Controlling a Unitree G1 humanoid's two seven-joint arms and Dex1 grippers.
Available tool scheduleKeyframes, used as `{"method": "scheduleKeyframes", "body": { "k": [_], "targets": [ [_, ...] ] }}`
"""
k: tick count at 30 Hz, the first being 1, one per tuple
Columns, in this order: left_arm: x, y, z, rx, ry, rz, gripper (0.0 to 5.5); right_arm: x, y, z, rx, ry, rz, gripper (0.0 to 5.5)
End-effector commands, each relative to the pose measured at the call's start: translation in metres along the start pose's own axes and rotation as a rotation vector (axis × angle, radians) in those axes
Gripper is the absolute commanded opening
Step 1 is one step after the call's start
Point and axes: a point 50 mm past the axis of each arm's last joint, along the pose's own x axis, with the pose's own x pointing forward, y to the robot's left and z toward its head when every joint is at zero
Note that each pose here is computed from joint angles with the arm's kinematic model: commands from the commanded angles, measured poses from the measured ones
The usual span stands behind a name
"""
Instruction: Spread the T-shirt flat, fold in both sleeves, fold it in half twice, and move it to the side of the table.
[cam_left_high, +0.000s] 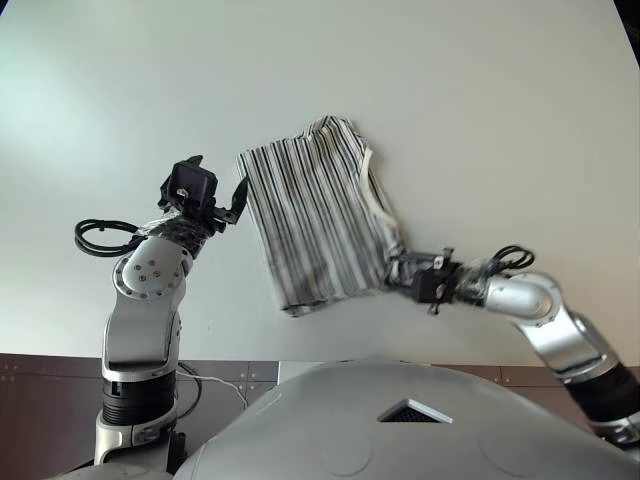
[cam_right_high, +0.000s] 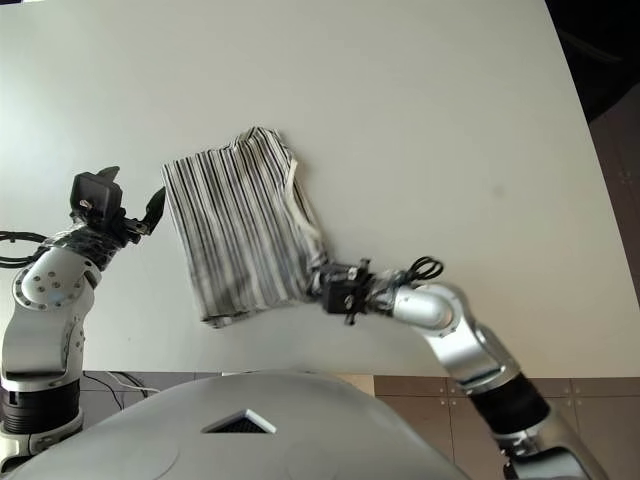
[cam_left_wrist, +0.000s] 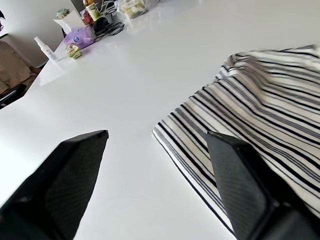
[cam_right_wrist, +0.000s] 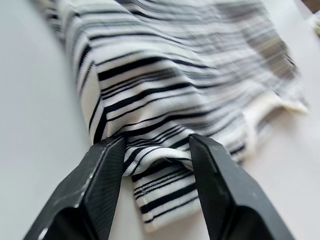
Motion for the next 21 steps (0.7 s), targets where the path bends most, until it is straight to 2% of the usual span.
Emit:
{"method": "scheduleKeyframes", "body": {
  "k": [1, 5, 6, 8, 11, 14, 17, 21],
  "targets": [
    [0.009, 0.009, -0.005, 0.111, 0.045, 0.031, 3.6, 0.002, 0.001, 0.015, 0.024, -0.02, 0.024, 2.28],
    [0.005, 0.008, -0.008, 0.094, 0.045, 0.062, 3.6, -0.029, -0.038, 0.038, 0.008, -0.068, -0.107, 2.28],
    [0.004, 0.007, -0.008, 0.081, 0.038, 0.071, 3.6, -0.028, -0.045, 0.042, 0.009, -0.086, -0.134, 2.28],
    [0.009, 0.006, -0.006, 0.076, 0.022, 0.075, 3.6, -0.012, -0.053, 0.029, -0.009, -0.035, -0.194, 2.28],
    [0.019, 0.002, 0.0, 0.052, -0.011, 0.068, 3.6, 0.02, -0.05, -0.008, -0.045, 0.132, -0.296, 2.28],
    [0.02, -0.004, -0.003, 0.033, -0.007, 0.062, 3.6, 0.033, -0.041, -0.026, -0.054, 0.208, -0.309, 2.28],
    [0.013, -0.009, -0.008, 0.031, 0.006, 0.052, 3.6, 0.026, -0.038, -0.037, -0.051, 0.276, -0.318, 2.28],
    [-0.008, -0.014, -0.019, 0.072, 0.05, 0.043, 3.6, -0.006, -0.026, -0.037, 0.015, 0.331, -0.354, 2.28]
  ]
}}
